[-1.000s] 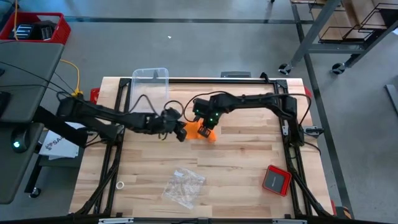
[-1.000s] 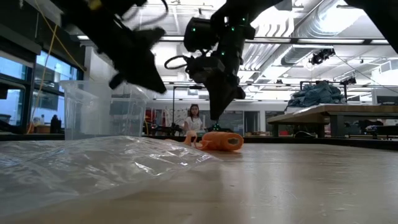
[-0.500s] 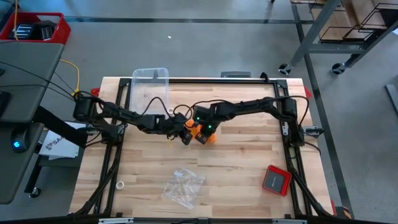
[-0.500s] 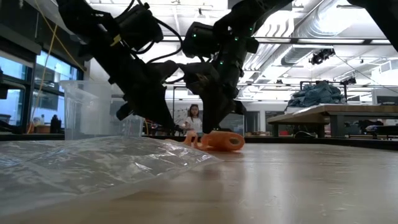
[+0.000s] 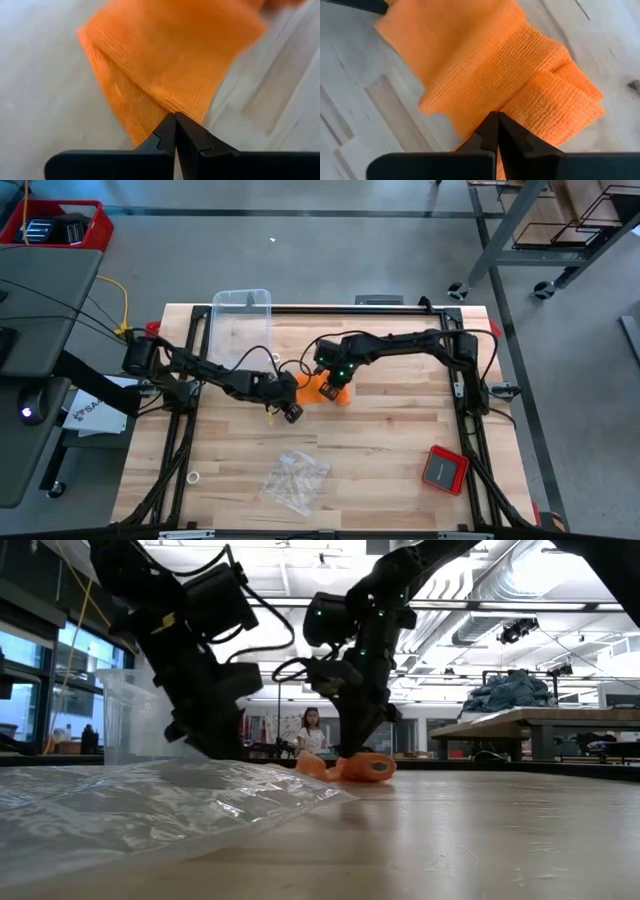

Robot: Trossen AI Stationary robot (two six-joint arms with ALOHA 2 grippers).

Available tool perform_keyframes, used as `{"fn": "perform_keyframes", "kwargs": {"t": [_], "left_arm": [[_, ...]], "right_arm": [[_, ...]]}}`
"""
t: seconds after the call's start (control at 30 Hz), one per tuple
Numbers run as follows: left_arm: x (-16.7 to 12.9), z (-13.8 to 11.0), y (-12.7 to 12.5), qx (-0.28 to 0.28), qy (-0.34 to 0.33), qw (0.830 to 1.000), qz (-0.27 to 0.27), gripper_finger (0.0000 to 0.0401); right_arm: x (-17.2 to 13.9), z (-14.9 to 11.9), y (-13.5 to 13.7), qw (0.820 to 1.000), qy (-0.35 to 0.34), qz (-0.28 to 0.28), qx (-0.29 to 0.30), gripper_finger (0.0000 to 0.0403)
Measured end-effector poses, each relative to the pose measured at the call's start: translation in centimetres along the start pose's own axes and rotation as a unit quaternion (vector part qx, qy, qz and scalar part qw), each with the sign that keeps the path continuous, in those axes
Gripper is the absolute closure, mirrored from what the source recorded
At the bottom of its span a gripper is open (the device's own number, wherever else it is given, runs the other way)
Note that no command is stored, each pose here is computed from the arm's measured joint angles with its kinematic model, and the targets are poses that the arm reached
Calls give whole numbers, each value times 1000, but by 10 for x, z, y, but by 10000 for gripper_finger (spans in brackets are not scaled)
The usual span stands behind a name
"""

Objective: Roll bandage
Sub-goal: Roll the orange bandage

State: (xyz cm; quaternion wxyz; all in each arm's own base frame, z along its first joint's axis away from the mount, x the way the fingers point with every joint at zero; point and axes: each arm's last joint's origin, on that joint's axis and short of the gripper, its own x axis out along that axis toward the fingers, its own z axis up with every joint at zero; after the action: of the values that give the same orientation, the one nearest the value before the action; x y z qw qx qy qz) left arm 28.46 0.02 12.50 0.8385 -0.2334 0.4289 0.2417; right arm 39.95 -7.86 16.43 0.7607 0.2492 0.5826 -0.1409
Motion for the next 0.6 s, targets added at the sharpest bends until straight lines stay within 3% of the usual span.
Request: {"fn": "perform_keyframes", "kwargs": {"t": [0.27, 0.6], "left_arm": [[1, -15, -4, -1, 45, 999, 18, 401], [-25, -18, -8, -48, 59, 997, -6, 401]], "right_arm": [[-2, -5, -8, 999, 33, -17, -9, 403], [-2, -15, -8, 996, 79, -38, -24, 403]]}}
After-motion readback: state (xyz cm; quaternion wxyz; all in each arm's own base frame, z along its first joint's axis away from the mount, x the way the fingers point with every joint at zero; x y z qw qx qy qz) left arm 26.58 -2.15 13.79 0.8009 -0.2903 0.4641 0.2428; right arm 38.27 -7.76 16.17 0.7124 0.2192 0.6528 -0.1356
